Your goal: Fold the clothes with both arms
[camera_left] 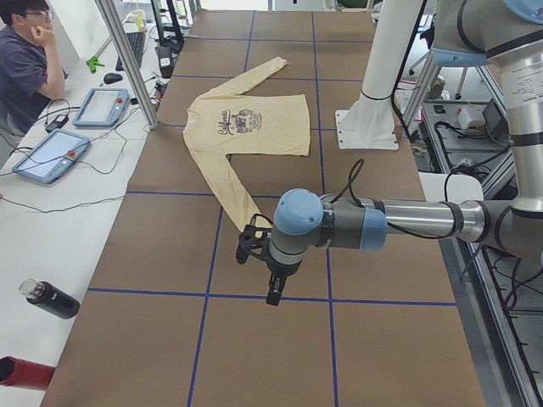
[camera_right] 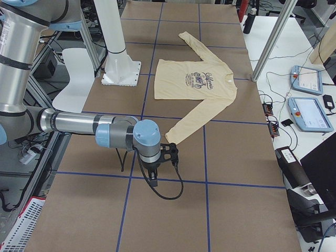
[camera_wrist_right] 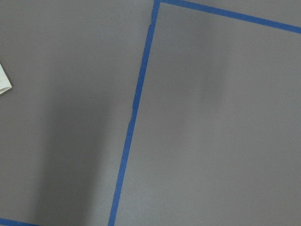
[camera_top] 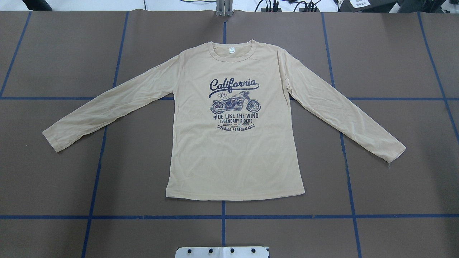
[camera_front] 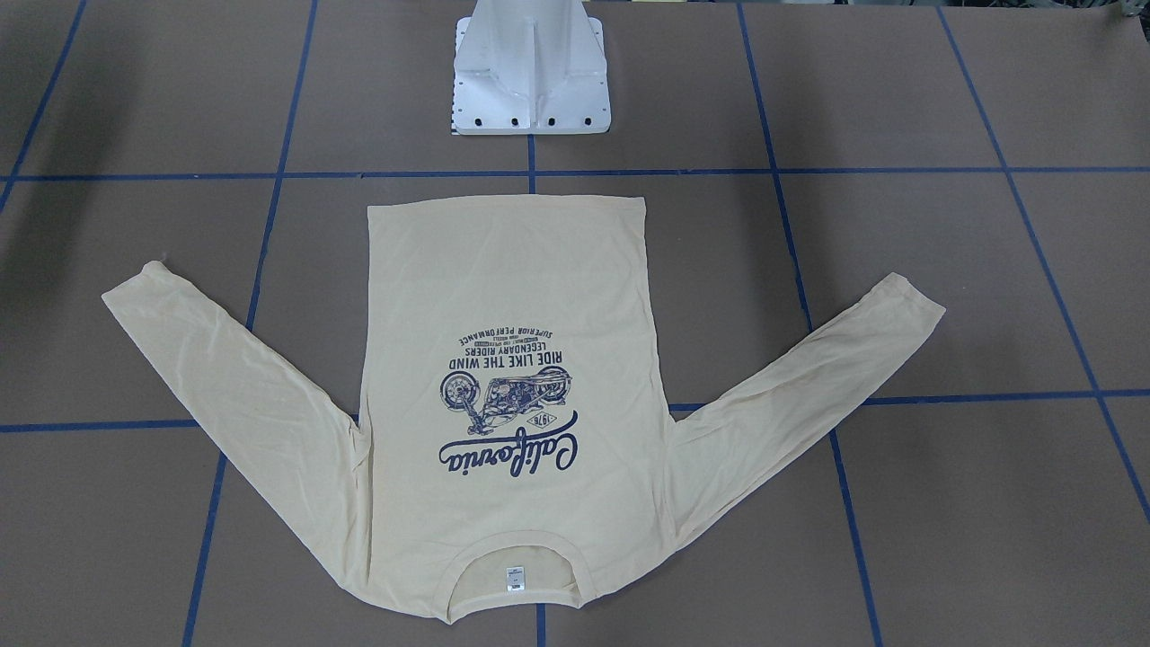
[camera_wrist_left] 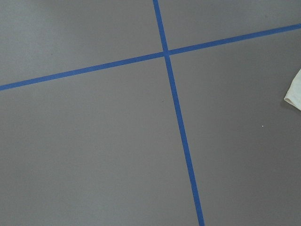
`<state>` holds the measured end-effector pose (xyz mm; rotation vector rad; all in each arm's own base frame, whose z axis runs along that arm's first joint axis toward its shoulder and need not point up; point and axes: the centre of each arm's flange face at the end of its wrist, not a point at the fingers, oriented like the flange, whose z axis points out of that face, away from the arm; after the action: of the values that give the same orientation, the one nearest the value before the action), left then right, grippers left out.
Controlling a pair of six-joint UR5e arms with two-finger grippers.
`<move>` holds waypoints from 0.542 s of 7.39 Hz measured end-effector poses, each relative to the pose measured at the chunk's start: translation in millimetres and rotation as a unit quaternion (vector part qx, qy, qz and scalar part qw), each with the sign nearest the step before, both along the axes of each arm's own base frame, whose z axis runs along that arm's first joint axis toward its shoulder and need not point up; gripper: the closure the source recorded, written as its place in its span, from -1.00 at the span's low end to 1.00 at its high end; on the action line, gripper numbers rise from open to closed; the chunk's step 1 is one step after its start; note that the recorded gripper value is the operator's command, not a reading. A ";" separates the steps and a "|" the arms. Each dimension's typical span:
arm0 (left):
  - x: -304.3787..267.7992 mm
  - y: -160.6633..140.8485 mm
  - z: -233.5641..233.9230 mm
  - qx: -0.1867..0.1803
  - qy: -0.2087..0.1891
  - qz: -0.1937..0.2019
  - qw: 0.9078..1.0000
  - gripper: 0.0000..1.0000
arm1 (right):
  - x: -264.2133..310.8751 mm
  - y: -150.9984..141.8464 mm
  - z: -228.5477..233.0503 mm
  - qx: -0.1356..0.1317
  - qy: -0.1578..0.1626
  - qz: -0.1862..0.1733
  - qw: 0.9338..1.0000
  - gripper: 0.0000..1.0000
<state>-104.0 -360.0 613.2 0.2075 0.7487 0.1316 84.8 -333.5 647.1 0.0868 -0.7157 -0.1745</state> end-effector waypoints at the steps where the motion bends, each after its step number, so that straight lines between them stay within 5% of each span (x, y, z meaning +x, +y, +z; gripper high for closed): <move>1: 0.0 0.0 -0.1 0.000 0.000 0.000 1.000 -1.00 | 0.0 0.0 0.0 0.000 0.000 0.000 1.000 -1.00; 4: 0.2 -1.1 -12.9 0.014 0.001 0.001 1.000 -1.00 | 0.1 -2.9 -2.7 0.004 0.000 0.000 1.000 -1.00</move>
<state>-103.8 -361.1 600.3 0.2342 0.7487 0.1431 84.9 -336.3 644.4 0.0946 -0.7158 -0.1768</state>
